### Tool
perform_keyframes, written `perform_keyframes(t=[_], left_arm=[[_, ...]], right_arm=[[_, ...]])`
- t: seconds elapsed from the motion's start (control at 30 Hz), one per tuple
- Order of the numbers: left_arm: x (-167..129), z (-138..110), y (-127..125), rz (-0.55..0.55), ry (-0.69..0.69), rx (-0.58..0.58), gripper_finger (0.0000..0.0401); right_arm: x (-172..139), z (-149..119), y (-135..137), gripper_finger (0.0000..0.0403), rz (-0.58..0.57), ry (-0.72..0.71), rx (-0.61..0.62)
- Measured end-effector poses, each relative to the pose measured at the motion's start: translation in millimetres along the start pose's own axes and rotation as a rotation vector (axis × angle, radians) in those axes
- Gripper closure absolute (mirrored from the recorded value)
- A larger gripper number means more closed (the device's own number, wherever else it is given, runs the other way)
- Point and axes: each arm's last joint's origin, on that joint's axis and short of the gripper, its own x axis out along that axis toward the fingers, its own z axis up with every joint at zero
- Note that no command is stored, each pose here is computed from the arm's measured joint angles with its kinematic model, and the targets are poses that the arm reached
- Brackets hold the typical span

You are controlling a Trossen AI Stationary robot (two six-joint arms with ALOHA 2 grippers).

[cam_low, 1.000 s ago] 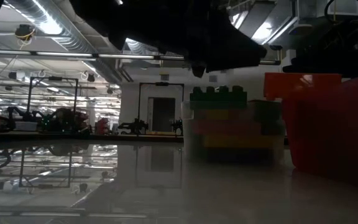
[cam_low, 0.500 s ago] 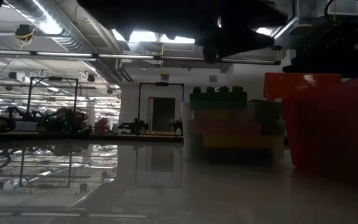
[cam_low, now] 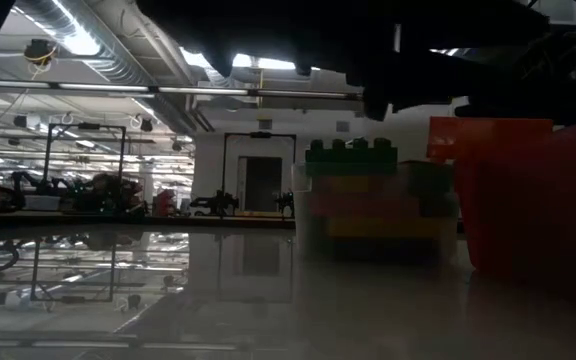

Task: Sort blocks by size
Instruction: Put the orange rectangular game piece into the transparent bin

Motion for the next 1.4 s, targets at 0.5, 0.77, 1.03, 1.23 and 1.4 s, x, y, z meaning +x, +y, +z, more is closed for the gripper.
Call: perform_keyframes(t=[0.5, 0.77, 1.03, 1.23, 1.4], left_arm=[[0, -15, 3, 0.036, 0.164, 0.066, 0.015], [-1, -18, 3, 0.039, 0.204, 0.098, 0.015], [-1, -20, 4, 0.039, 0.225, 0.123, 0.0179], [-1, -21, 6, 0.036, 0.23, 0.182, 0.0223], [-1, -20, 6, 0.032, 0.23, 0.22, 0.0265]], right_arm=[[0, 0, 0, 0.0189, 0.0, 0.0, 0.0], [0, 0, 0, 0.0189, 0.0, 0.0, 0.0], [0, 0, 0, 0.0189, 0.0, 0.0, 0.0], [0, 0, 0, 0.0189, 0.0, 0.0, 0.0], [0, 0, 0, 0.0189, 0.0, 0.001, 0.0]])
